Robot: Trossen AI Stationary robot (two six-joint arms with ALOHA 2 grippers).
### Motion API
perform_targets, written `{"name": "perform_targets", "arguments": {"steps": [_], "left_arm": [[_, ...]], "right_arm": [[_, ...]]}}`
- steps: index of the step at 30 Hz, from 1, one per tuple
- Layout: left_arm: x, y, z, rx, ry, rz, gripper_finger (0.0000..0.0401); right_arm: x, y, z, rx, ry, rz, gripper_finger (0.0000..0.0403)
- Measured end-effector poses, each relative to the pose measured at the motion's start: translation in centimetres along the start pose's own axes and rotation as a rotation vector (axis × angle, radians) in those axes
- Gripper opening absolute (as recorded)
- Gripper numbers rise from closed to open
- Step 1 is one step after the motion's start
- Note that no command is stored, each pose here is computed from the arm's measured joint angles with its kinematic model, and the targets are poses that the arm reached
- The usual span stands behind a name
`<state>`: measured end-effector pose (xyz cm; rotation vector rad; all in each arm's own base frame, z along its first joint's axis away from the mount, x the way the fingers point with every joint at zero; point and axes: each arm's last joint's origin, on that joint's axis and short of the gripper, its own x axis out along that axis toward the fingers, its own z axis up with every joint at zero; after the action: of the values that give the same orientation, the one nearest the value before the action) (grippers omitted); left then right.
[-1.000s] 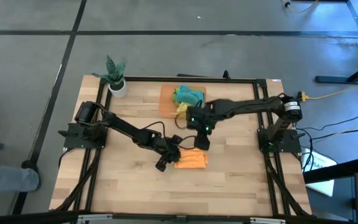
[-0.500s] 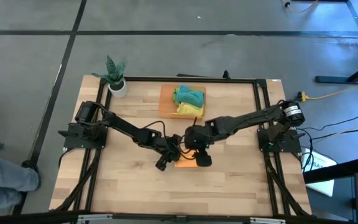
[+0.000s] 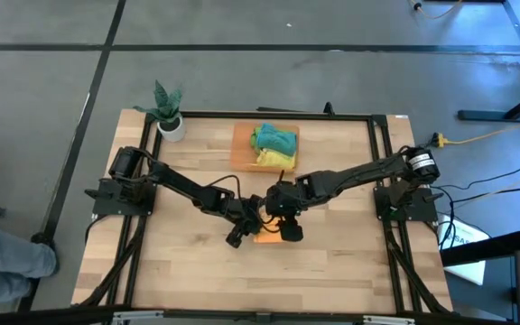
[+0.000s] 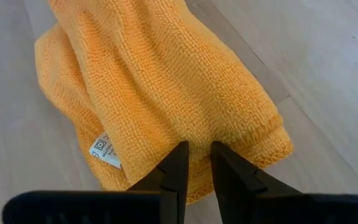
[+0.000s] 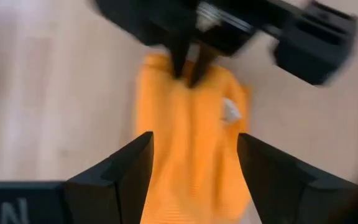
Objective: Roll microfiber towels into tight, uniform cylinder then place into a basket
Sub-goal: Roll the orange microfiber cloth
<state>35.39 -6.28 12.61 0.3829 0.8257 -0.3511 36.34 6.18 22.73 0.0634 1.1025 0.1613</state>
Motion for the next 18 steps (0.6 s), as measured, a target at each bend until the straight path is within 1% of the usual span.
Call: {"name": "perform_targets", "arguments": {"steps": [2, 4, 7, 14, 18], "left_arm": [[0.0, 0.0, 0.0, 0.0, 0.0, 0.0, 0.006], [0.0, 0.0, 0.0, 0.0, 0.003, -0.001, 0.006], [0.0, 0.0, 0.0, 0.001, 0.003, -0.001, 0.006], [0.0, 0.0, -0.1, -0.002, 0.003, 0.001, 0.006], [0.0, 0.0, 0.0, -0.004, 0.004, 0.003, 0.006]], "right_arm": [[0.4, -0.2, -0.2, 0.002, 0.02, -0.045, 0.0234], [0.8, -0.3, -0.2, -0.013, 0.03, -0.05, 0.0234], [1.5, 0.0, -0.4, -0.043, 0.049, -0.04, 0.0234], [4.2, 1.5, -1.2, -0.134, 0.13, 0.005, 0.0234], [5.7, 1.6, -1.5, -0.15, 0.162, -0.014, 0.0234]]}}
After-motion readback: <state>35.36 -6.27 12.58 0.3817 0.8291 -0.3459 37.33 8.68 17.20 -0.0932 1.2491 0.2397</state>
